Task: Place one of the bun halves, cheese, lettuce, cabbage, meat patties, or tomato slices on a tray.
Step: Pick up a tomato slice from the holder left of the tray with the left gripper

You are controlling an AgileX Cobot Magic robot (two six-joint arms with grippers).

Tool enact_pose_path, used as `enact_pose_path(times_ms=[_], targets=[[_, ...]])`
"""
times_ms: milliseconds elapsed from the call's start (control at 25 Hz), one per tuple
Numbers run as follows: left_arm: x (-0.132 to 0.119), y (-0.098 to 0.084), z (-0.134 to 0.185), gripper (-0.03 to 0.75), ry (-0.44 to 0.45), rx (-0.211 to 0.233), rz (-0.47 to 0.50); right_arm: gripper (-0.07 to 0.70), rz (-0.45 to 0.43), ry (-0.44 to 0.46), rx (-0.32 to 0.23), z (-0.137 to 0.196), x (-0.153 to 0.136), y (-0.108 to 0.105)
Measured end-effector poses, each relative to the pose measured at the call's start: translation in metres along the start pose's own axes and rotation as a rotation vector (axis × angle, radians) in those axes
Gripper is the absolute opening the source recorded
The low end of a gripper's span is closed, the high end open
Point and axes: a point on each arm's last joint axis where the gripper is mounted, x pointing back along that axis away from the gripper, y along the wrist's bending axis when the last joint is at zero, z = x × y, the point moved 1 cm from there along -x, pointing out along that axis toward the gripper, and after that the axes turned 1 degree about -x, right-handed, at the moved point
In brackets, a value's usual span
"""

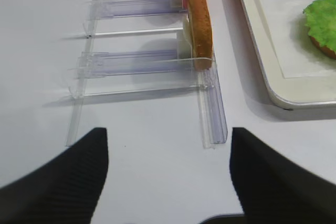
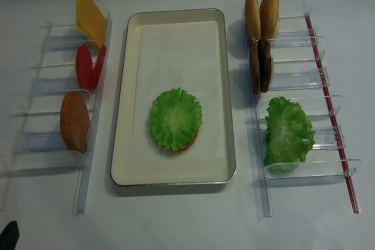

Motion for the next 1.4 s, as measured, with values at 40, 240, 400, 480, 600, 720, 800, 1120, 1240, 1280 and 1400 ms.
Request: enact_pose_path(times_ms=[40, 240, 400, 480, 600, 720, 800, 1120, 1240, 1280, 1400], targets=[[0.0, 0.0, 0.0, 0.458, 0.0, 0.0, 0.0, 0.438, 0.0, 0.0, 0.0, 0.0, 0.0, 0.0], [0.0, 0.0, 0.0, 0.458, 0.0, 0.0, 0.0, 0.438, 0.0, 0.0, 0.001, 0.0, 0.0, 0.0], [0.0, 0.0, 0.0, 0.458, 0.0, 0.0, 0.0, 0.438, 0.0, 0.0, 0.001, 0.0, 0.0, 0.0], [0.0, 0.0, 0.0, 0.458, 0.0, 0.0, 0.0, 0.438, 0.002, 0.0, 0.002, 0.0, 0.0, 0.0], [0.0, 0.0, 0.0, 0.458, 0.0, 0.0, 0.0, 0.438, 0.003, 0.0, 0.003, 0.0, 0.0, 0.0], [0.0, 0.0, 0.0, 0.458, 0.0, 0.0, 0.0, 0.438, 0.003, 0.0, 0.003, 0.0, 0.0, 0.0], [0.0, 0.0, 0.0, 0.458, 0.0, 0.0, 0.0, 0.438, 0.003, 0.0, 0.003, 0.0, 0.0, 0.0], [0.0, -0.001, 0.0, 0.458, 0.0, 0.003, 0.008, 0.438, 0.003, 0.0, 0.003, 0.0, 0.0, 0.0], [0.0, -0.002, 0.0, 0.458, 0.001, 0.005, 0.017, 0.438, 0.003, 0.0, 0.003, 0.0, 0.0, 0.0], [0.002, -0.002, -0.001, 0.458, -0.007, 0.004, 0.024, 0.438, 0.003, 0.0, 0.003, 0.0, 0.0, 0.0], [0.01, -0.004, -0.013, 0.458, -0.016, 0.001, 0.052, 0.438, 0.003, 0.0, 0.003, 0.0, 0.0, 0.0]])
